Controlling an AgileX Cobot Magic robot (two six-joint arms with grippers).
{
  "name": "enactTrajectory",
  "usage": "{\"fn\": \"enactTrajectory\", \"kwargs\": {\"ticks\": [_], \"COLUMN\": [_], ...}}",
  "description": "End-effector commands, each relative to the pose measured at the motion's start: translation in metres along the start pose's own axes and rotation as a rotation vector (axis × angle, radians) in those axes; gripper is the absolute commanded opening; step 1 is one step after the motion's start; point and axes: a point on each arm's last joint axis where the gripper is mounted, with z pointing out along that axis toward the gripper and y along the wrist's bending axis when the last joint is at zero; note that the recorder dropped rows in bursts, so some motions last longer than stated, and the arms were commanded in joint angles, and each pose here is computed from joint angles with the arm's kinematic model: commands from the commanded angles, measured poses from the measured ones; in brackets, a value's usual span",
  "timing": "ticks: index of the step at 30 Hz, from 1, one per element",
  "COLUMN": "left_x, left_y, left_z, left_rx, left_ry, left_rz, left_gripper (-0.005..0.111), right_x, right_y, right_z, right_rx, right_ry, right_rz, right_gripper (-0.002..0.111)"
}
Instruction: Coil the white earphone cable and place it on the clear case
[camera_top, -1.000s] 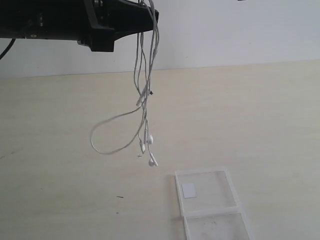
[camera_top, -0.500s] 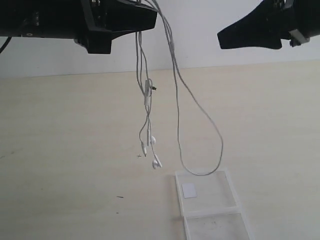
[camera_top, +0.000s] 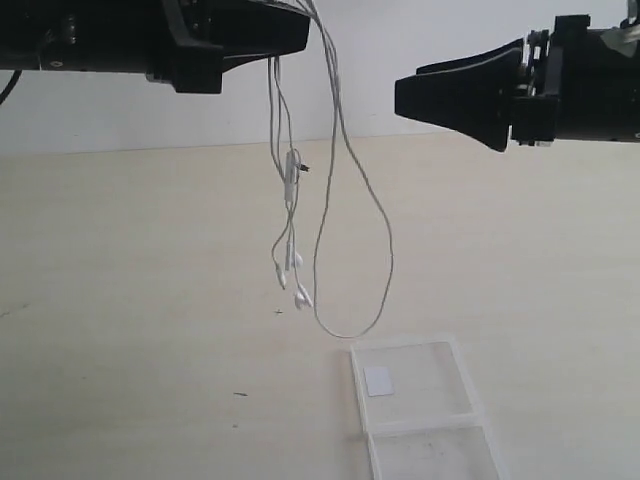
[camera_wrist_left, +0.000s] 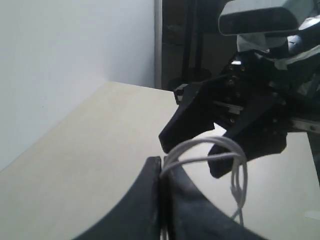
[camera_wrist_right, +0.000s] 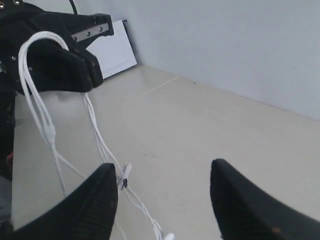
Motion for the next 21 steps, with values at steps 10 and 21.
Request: {"fn": "enactTrajectory", "kwargs": {"ticks": [10, 21], "left_x": [-0.014, -0.014], "left_y": [0.002, 0.003], "left_z": [-0.011, -0.011], "left_rx": [-0.097, -0.107], "left_ry": [-0.051, -0.051], "left_rz": [-0.037, -0.06], "left_gripper": [0.0, 0.0], "right_x": [0.014, 0.017], "right_y": [0.014, 0.023], "right_z": [0.027, 0.039], "right_rx": [-0.107, -0.118], "right_ry": [0.057, 0.082], "right_rz": [-0.059, -0.106], "right_gripper": [0.069, 0.069]}}
